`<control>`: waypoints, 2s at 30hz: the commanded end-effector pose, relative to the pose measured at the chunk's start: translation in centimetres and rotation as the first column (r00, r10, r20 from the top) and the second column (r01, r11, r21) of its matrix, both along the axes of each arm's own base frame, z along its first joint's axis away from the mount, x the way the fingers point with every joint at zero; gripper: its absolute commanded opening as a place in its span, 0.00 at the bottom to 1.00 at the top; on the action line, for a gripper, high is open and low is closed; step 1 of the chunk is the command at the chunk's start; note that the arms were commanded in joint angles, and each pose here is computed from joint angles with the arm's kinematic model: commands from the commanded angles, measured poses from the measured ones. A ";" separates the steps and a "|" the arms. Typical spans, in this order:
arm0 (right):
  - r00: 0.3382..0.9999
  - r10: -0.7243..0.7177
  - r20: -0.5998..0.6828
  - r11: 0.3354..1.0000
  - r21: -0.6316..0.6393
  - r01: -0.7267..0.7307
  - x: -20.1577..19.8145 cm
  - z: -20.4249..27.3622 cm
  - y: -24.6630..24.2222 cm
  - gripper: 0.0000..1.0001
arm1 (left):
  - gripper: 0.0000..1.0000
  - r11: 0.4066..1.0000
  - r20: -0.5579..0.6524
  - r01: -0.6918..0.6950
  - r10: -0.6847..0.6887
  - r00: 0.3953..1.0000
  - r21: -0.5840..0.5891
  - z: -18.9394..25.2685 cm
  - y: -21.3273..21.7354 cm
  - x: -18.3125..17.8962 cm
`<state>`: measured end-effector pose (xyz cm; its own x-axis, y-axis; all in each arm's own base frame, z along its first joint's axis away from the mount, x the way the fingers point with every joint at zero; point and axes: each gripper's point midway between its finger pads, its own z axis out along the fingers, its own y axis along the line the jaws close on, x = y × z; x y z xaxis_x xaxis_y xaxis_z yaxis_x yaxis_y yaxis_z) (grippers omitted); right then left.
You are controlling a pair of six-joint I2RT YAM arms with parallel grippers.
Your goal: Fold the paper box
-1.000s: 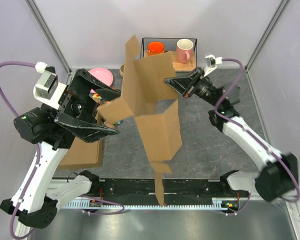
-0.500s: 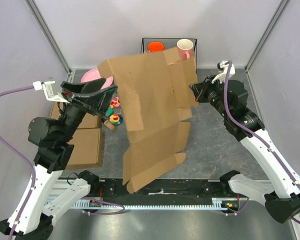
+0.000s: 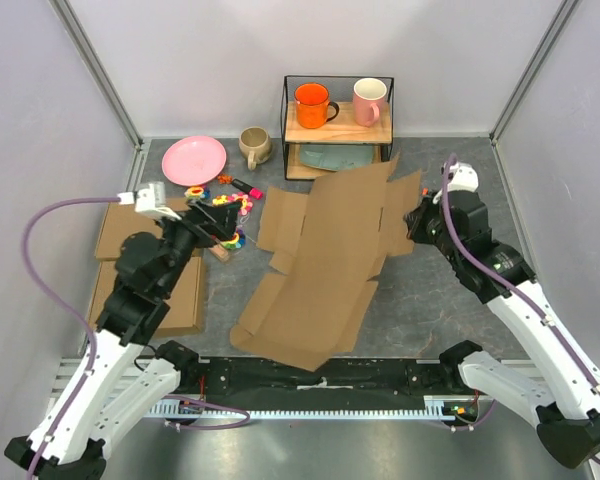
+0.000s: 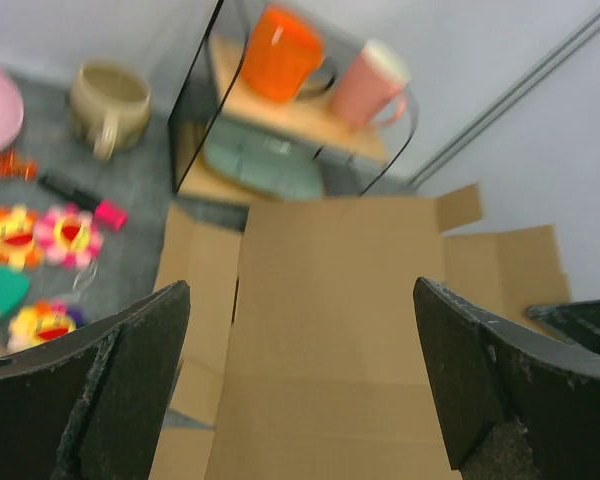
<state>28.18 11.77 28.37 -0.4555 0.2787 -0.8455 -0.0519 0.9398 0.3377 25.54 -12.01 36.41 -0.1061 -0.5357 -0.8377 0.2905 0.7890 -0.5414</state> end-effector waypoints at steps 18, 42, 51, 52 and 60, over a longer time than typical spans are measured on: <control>0.987 -0.070 -0.148 0.990 -0.128 0.051 -3.1 -8.7 -3.1 0.00 | 1.00 0.974 -0.399 0.109 -0.021 0.917 0.199 -18.8 -3.7 5.2; 0.993 0.054 -0.110 0.996 -0.059 -0.060 -5.6 -7.1 -2.0 0.00 | 0.76 0.966 -0.565 0.153 -0.010 0.825 0.207 -26.3 -6.5 9.6; 1.000 0.021 0.002 1.000 -0.008 -0.021 -6.3 -2.0 -2.9 0.71 | 0.08 0.948 -0.478 0.263 -0.150 0.866 0.178 -24.6 -8.1 8.6; 1.000 0.013 0.016 1.000 -0.006 -0.013 -6.3 -1.3 -3.1 0.76 | 0.06 0.947 -0.462 0.271 -0.166 0.871 0.171 -24.1 -8.3 8.5; 0.985 -0.008 0.174 1.000 -0.020 0.012 -4.8 5.4 -3.6 0.89 | 0.02 0.937 -0.225 0.250 -0.196 0.954 0.244 -20.9 -9.2 7.9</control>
<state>22.03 8.05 31.26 -0.3670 0.2864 -0.8850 -0.0732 0.9396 0.3344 32.48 -20.39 10.70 -0.6017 -0.2409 -0.7616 0.2536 0.8465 -0.4681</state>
